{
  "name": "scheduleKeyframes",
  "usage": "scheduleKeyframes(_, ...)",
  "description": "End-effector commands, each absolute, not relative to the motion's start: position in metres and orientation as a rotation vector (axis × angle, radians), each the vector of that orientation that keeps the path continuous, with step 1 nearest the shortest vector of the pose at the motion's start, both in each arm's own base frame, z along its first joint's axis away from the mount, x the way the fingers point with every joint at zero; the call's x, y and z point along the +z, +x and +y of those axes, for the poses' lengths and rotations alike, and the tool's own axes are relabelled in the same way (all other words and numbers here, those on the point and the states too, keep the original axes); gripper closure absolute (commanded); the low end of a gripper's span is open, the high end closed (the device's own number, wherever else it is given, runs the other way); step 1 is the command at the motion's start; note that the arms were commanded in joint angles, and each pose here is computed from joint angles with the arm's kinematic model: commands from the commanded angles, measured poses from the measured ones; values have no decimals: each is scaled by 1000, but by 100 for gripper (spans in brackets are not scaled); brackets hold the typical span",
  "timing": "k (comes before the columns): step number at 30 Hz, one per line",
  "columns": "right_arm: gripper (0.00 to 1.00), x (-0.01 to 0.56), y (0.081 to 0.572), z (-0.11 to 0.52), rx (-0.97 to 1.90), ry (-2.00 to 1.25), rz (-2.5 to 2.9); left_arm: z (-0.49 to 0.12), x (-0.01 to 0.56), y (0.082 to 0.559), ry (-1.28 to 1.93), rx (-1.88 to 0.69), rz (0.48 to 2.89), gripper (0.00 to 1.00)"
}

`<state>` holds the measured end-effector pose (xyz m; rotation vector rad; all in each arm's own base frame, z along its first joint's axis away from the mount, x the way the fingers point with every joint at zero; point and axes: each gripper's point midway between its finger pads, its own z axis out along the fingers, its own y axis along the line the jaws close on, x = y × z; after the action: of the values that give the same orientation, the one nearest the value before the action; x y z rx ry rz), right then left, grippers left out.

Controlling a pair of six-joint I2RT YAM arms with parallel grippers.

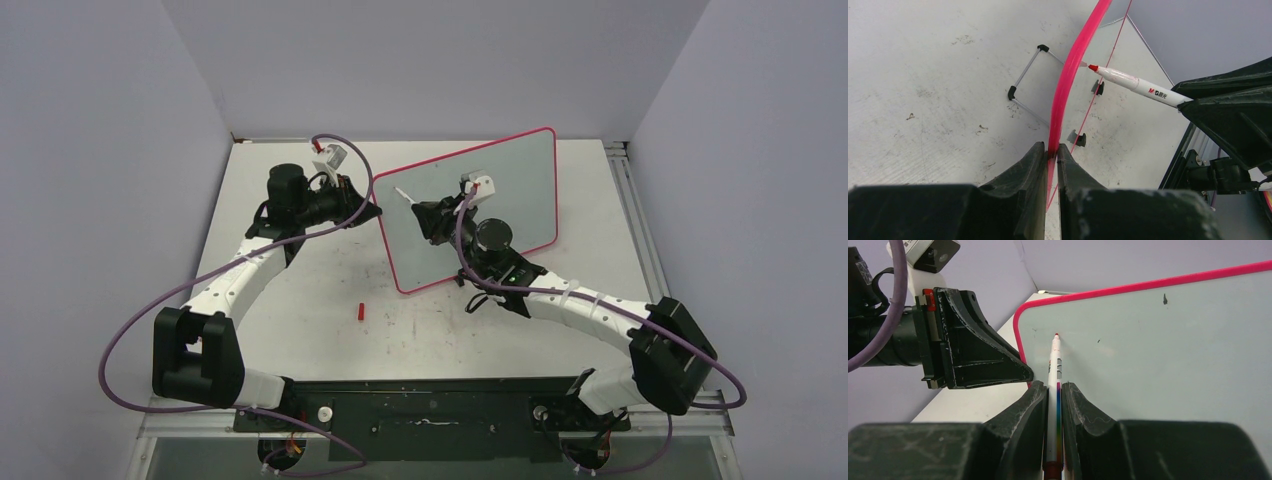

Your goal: Write a sentence on the whiteboard

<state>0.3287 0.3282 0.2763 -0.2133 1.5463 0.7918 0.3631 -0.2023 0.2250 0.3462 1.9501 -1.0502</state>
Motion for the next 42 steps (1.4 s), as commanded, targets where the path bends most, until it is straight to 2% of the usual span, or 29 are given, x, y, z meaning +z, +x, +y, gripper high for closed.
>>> scheduleKeyframes(1,95,316,332,332,818,-179,1429,-208,235,360,389,-1059,1904,100)
scheduleKeyframes(42,95,276,323,346,774,-239,1538,-207,243,357,403,-1050,1881,100)
